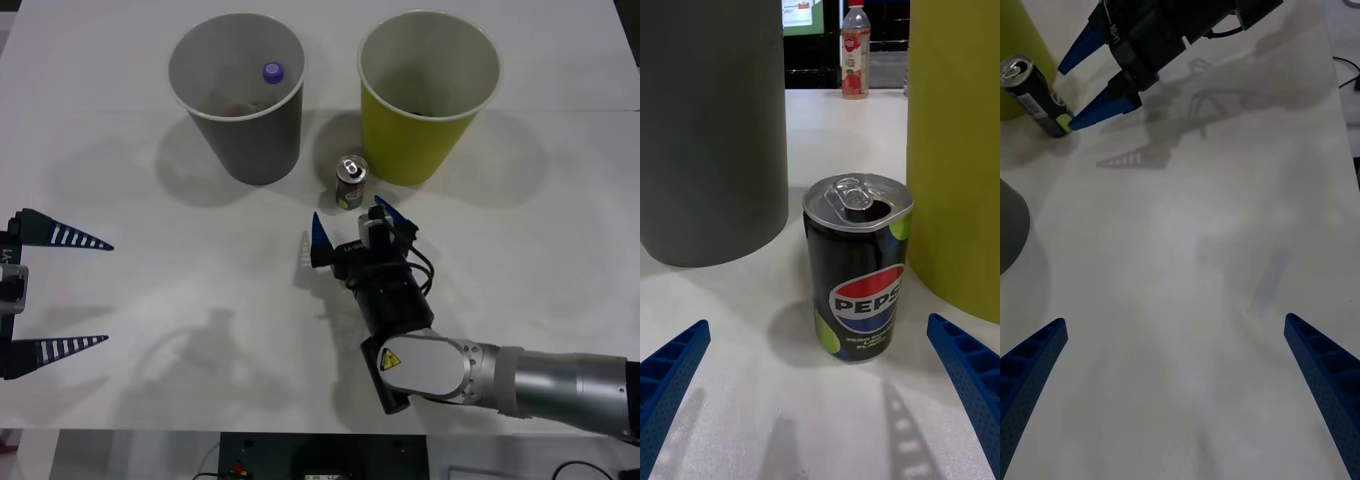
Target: Put the can into the green bin and the plastic bottle into the gray bin
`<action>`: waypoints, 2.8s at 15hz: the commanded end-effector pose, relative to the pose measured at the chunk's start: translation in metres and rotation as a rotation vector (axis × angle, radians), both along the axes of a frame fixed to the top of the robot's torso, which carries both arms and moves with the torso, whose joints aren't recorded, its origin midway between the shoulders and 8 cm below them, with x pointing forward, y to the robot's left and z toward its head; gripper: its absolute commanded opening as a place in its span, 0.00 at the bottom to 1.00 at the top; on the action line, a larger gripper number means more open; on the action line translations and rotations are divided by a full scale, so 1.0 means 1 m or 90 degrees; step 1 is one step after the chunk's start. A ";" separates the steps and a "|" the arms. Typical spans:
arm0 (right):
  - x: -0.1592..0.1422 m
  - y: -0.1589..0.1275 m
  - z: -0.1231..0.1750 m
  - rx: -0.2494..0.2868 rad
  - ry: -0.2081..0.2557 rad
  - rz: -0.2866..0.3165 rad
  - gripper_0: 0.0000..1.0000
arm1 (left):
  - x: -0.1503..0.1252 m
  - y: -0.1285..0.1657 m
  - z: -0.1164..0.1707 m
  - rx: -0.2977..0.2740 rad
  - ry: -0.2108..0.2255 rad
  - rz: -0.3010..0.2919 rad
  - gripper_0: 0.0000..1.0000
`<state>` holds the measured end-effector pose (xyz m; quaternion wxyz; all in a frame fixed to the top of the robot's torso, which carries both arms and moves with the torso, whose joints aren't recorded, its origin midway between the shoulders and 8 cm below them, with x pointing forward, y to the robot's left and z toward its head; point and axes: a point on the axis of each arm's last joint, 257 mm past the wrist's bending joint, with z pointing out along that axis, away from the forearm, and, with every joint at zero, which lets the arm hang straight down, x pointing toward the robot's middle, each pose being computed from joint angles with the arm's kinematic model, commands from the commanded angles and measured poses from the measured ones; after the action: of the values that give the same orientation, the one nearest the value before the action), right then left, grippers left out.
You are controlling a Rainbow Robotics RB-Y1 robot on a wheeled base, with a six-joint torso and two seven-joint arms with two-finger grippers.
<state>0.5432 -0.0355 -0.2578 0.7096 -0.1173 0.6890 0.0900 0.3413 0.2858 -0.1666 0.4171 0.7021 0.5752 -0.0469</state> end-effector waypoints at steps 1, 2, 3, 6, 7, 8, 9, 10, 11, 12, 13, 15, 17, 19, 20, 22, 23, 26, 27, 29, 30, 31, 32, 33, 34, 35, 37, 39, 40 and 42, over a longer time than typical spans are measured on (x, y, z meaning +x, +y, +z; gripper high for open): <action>0.009 0.001 0.002 -0.002 -0.003 -0.011 1.00 | 0.000 0.000 0.000 0.000 0.000 0.000 1.00; 0.014 0.003 0.003 0.002 0.000 -0.018 1.00 | 0.000 0.000 0.000 0.000 0.000 0.000 1.00; 0.016 0.004 0.005 0.003 -0.001 -0.021 1.00 | 0.000 0.000 0.000 0.000 0.000 0.000 1.00; 0.024 0.004 0.006 0.011 0.005 -0.039 1.00 | 0.000 0.000 0.000 0.000 0.000 0.000 1.00; 0.027 0.005 0.007 0.013 0.004 -0.045 1.00 | 0.000 0.000 0.000 0.000 0.000 0.000 1.00; 0.029 0.007 0.008 0.015 0.003 -0.048 1.00 | 0.000 0.000 0.000 0.000 0.000 0.000 1.00; 0.031 0.007 0.008 0.017 0.005 -0.055 1.00 | 0.000 0.000 0.000 0.000 0.000 0.000 1.00; 0.034 0.007 0.007 0.018 0.007 -0.061 1.00 | 0.000 0.000 0.000 0.000 0.000 0.000 1.00; 0.037 0.006 0.009 0.018 0.005 -0.069 1.00 | 0.000 0.000 0.000 0.000 0.000 0.000 1.00; 0.041 0.004 0.009 0.017 0.003 -0.076 1.00 | 0.000 0.000 0.000 0.000 0.000 0.000 1.00; 0.044 0.002 0.011 0.016 0.001 -0.082 1.00 | 0.000 0.000 0.000 0.000 0.000 0.000 1.00; 0.046 0.001 0.011 0.020 0.004 -0.089 1.00 | 0.000 0.000 0.000 0.000 0.000 0.000 1.00; 0.048 0.002 0.013 0.023 0.007 -0.093 1.00 | 0.000 0.000 0.000 0.000 0.000 0.000 1.00; 0.050 0.002 0.016 0.023 0.005 -0.096 1.00 | 0.000 0.000 0.000 0.000 0.000 0.000 1.00; 0.050 0.003 0.016 0.022 0.005 -0.096 1.00 | 0.000 0.000 0.000 0.000 0.000 0.000 1.00; 0.050 0.002 0.015 0.019 0.007 -0.097 1.00 | 0.000 0.000 0.000 0.000 0.000 0.000 1.00; 0.050 0.002 0.015 0.019 0.007 -0.097 1.00 | 0.000 0.000 0.000 0.000 0.000 0.000 1.00; 0.050 0.002 0.014 0.015 0.009 -0.097 0.31 | 0.000 0.000 0.000 0.000 0.000 0.000 1.00; 0.050 0.003 0.013 0.013 0.010 -0.093 0.00 | 0.000 0.000 0.000 0.000 0.000 0.000 1.00; 0.050 0.003 0.012 0.011 0.012 -0.092 0.00 | 0.000 0.000 0.000 0.000 0.000 0.000 1.00; 0.050 0.003 0.012 0.011 0.012 -0.092 0.00 | 0.000 0.000 0.000 0.000 0.000 0.000 1.00; 0.050 0.003 0.012 0.011 0.012 -0.092 0.00 | 0.000 0.000 0.000 0.000 0.000 0.000 1.00; 0.050 0.003 0.012 0.010 0.012 -0.092 0.00 | 0.000 0.000 0.000 0.000 0.000 0.000 1.00; 0.050 0.003 0.012 0.010 0.012 -0.092 0.00 | 0.000 0.000 0.000 0.000 0.000 0.000 1.00; 0.049 0.004 0.011 0.009 0.012 -0.091 0.00 | 0.000 0.000 0.000 0.000 0.000 0.000 1.00; 0.048 0.004 0.011 0.009 0.012 -0.089 0.00 | 0.000 0.000 0.000 0.000 0.000 0.000 1.00; 0.046 0.006 0.015 0.012 0.010 -0.083 0.00 | 0.000 0.000 0.000 0.000 0.000 0.000 1.00; 0.042 0.004 0.021 0.011 0.003 -0.070 0.00 | 0.000 0.000 0.000 0.000 0.000 0.000 1.00; 0.041 0.001 0.023 0.008 0.000 -0.066 0.00 | 0.000 0.000 0.000 0.000 0.000 0.000 1.00; 0.036 0.002 0.027 -0.007 -0.004 -0.038 0.00 | 0.000 0.000 0.000 0.000 0.000 0.000 1.00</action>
<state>0.5805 -0.0327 -0.2315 0.7139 -0.0925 0.6912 0.0636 0.3413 0.2858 -0.1666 0.4171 0.7021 0.5752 -0.0469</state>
